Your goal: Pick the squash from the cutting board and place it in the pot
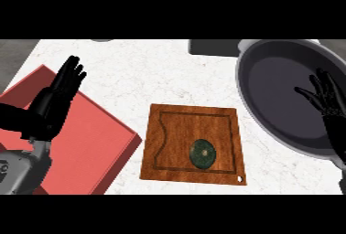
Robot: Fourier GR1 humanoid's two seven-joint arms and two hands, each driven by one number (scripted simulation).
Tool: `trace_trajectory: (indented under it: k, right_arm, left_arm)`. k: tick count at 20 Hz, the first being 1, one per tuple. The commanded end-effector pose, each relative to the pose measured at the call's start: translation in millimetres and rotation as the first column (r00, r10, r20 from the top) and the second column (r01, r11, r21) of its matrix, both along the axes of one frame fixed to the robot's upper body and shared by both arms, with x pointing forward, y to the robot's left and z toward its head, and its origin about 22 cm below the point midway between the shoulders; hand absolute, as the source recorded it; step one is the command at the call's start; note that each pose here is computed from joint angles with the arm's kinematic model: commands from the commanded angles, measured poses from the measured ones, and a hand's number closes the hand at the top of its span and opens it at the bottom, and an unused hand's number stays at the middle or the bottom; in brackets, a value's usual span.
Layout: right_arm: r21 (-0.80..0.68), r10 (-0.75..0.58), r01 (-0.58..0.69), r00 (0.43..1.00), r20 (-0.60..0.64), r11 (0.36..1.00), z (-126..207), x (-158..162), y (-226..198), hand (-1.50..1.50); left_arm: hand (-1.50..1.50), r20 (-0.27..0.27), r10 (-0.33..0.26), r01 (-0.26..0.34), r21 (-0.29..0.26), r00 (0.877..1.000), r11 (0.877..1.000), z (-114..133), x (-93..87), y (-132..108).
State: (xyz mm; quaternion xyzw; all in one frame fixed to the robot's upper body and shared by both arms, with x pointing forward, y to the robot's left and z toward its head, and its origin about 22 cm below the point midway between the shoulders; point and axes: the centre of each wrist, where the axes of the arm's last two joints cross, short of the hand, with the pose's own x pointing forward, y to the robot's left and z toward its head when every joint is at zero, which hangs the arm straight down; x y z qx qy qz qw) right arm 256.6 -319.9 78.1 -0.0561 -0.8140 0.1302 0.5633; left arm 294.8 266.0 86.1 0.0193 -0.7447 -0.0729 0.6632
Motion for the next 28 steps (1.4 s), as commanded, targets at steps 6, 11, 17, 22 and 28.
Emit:
trace_trajectory:
  k: [6,11,17,22,28]
  right_arm:
    - [-0.085,0.298,-0.338,0.903,-0.309,0.937,-41.4,-21.1,134.6,1.50]
    - [-0.024,-0.137,0.147,0.960,0.245,0.989,-36.5,-28.8,140.9,-1.50]
    - [0.015,-0.065,0.063,0.945,0.321,0.998,-33.1,-81.5,193.1,-1.50]
    - [-0.197,-0.056,0.058,0.998,0.015,0.979,-14.8,-92.3,168.4,-1.50]
    - [-0.188,-0.049,0.015,0.983,-0.177,0.982,16.8,-82.8,187.5,-1.50]
  left_arm:
    - [0.00,-0.332,-0.107,0.131,0.049,0.937,0.990,-83.8,-35.4,-16.4]
    - [0.00,-0.390,-0.075,0.089,0.017,0.918,0.996,-94.3,-42.9,-3.7]
    - [0.00,-0.404,-0.098,0.110,0.007,0.909,0.994,-105.0,-44.1,-28.6]
    - [0.00,-0.401,-0.079,0.093,0.015,0.913,0.996,-104.7,-48.6,-17.8]
    - [0.00,-0.388,-0.098,0.112,0.014,0.917,0.994,-99.0,-44.6,-24.8]
